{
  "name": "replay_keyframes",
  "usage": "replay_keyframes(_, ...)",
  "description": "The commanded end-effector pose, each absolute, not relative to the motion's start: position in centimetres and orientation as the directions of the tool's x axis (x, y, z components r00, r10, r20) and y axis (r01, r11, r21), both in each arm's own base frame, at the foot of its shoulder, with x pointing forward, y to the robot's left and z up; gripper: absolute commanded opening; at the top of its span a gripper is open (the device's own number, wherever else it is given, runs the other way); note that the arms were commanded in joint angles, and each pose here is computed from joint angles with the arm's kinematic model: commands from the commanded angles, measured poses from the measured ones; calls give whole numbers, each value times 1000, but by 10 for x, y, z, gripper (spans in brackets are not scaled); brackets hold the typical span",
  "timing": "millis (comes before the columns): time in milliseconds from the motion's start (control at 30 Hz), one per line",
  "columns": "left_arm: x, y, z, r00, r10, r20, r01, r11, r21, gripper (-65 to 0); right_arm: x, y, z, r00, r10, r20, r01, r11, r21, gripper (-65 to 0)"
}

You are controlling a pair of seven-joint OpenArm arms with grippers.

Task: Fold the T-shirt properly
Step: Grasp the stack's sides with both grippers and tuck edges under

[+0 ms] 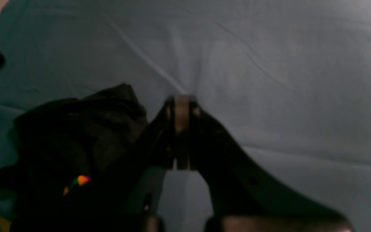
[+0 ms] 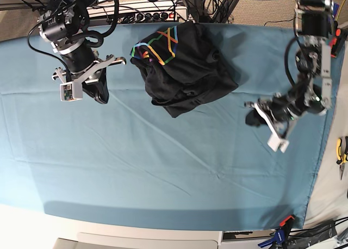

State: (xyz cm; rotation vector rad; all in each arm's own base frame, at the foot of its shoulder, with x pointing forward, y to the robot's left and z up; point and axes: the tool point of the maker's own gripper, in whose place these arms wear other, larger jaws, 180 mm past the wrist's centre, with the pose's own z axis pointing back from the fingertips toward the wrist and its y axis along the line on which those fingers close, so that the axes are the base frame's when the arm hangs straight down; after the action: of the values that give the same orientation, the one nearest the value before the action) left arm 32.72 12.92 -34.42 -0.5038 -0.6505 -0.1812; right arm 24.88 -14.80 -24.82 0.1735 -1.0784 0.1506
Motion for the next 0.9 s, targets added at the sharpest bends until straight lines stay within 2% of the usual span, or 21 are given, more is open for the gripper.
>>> replay_keyframes(0,331,120,-330,756,4,655,354,838,-414,-599,253,-147,-237,415,35,909,-216,974,62,-650)
replay_keyframes(167,309,71,-326,763,46,645,418,726,-546,-599,259,-147,-265,473,7,881,-228,967,115,-650)
replay_keyframes(433,294,9,-264,655,104,748,599,531,-599,-599,259,-122,-318,613,-90,785,-307,888,342,-650)
replay_keyframes(633,246,-24,-228,604,100,791,733,319,-600,-601,265,-111,-309,573,-70,817,-395,849,350,-650)
replay_keyframes(867,181,-49,-249,690,28,723,699,234,-676,-601,277,-102,-296,539,-68,840,-434,832,346,-650)
